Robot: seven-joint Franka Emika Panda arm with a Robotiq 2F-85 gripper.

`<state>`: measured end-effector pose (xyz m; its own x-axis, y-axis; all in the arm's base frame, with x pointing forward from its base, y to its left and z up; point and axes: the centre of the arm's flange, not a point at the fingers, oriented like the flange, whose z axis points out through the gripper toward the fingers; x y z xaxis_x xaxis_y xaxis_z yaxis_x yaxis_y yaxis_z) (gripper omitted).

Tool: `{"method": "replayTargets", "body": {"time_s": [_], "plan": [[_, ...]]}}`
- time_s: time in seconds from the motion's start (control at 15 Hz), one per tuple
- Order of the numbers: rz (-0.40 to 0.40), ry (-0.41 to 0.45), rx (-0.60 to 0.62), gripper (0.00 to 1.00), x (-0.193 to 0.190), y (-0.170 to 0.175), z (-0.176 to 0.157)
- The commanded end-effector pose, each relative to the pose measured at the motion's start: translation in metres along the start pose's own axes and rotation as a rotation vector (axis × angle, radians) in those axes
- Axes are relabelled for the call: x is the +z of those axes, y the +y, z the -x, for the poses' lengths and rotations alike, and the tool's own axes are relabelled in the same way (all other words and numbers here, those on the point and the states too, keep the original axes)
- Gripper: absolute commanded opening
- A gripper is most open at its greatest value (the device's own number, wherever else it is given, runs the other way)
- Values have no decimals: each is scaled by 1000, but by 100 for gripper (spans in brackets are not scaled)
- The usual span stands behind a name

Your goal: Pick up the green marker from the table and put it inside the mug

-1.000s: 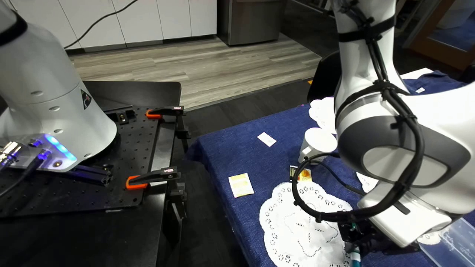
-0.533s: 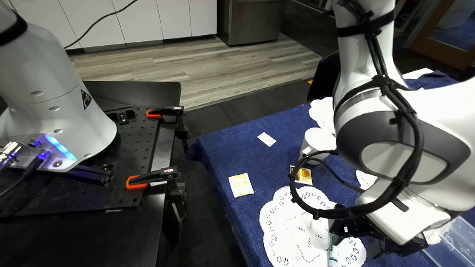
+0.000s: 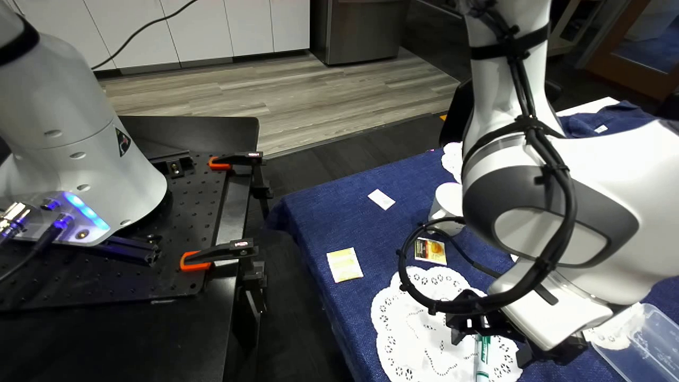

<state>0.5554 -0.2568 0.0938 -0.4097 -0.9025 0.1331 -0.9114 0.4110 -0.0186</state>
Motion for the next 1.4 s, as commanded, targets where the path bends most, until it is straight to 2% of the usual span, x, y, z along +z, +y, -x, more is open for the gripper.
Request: {"method": "replayTargets", "body": {"time_s": [0.0,0.33,0.67,0.73,0.87,1.13,1.27,1.33], "plan": [[-22,-9,-32,100,9,7,-5],[-14,5,-57,98,27,-2,-7],[-4,13,-62,78,40,-6,-4],[-3,14,-64,65,42,-7,-3],[-3,15,-67,56,46,-9,-2],[-1,18,-73,20,51,-13,0],[-5,21,-78,5,52,-13,2],[-8,22,-81,1,51,-11,3]]}}
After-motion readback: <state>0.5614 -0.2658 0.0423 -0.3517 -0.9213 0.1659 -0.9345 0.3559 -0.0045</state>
